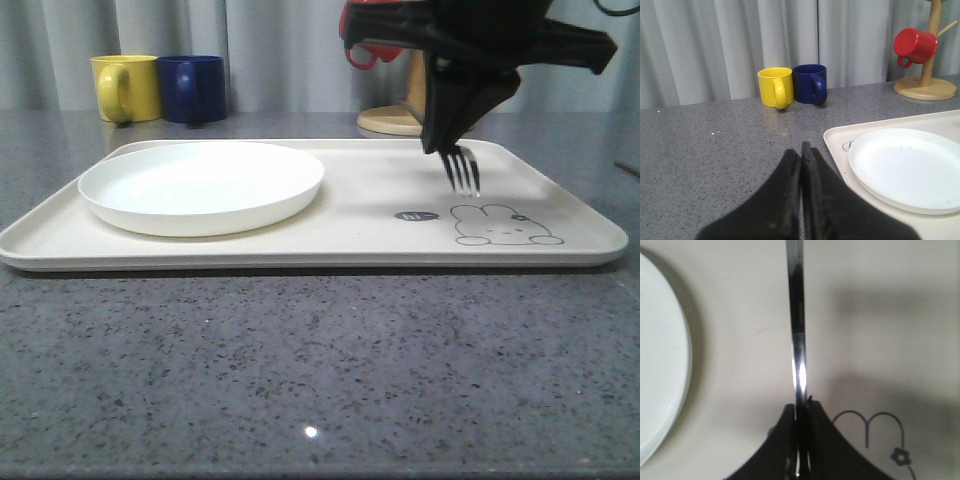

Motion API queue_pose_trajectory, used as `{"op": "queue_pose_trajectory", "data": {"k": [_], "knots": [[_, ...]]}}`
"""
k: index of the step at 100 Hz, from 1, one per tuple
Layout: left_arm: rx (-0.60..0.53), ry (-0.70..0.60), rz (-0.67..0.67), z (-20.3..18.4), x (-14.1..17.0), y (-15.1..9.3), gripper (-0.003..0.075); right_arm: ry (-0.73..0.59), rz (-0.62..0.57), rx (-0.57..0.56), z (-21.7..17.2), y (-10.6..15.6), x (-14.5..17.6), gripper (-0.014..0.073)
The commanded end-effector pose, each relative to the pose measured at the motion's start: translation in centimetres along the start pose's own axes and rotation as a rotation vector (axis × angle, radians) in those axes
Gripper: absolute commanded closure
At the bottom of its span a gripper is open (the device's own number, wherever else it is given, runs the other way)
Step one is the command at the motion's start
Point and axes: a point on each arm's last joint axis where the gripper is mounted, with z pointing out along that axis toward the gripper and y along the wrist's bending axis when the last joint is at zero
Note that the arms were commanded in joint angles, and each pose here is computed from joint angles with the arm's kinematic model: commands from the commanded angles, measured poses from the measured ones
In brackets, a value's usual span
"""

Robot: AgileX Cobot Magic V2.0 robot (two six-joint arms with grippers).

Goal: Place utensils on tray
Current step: 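Carry the fork onto the tray beside the plate and release it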

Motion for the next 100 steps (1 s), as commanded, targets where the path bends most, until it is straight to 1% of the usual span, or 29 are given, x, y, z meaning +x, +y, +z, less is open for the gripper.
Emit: {"op": "queue_pose_trajectory", "data": {"k": [1,14,26,49,70,84,91,100], "knots": [[-0.033,-0.091,-0.008,-0.2,-1.5,0.3,0.0739,-0.114,-0.003,-0.038,-1.6,1.2,-1.2,0.0653],[-0.033,-0.091,-0.008,-0.2,-1.5,0.3,0.0739,-0.1,-0.039,-0.051,-0.8,3.0,-1.0,0.0653],[-0.033,-0.091,-0.008,-0.2,-1.5,0.3,0.0739,-0.09,-0.049,-0.052,-0.1,4.0,-1.0,0.0653],[-0.033,-0.091,-0.008,-0.2,-1.5,0.3,0.0739,-0.06,-0.041,-0.029,1.5,4.1,-0.8,0.0653],[-0.033,-0.091,-0.008,-0.2,-1.5,0.3,0.0739,-0.052,-0.043,-0.023,1.8,4.1,-0.7,0.0643],[-0.033,-0.091,-0.008,-0.2,-1.5,0.3,0.0739,-0.051,-0.043,-0.022,1.8,4.1,-0.7,0.0585],[-0.033,-0.091,-0.008,-0.2,-1.5,0.3,0.0739,-0.051,-0.043,-0.022,1.8,4.1,-0.7,0.0527],[-0.033,-0.091,-0.008,-0.2,-1.5,0.3,0.0739,-0.051,-0.043,-0.022,1.8,4.1,-0.7,0.043]]}}
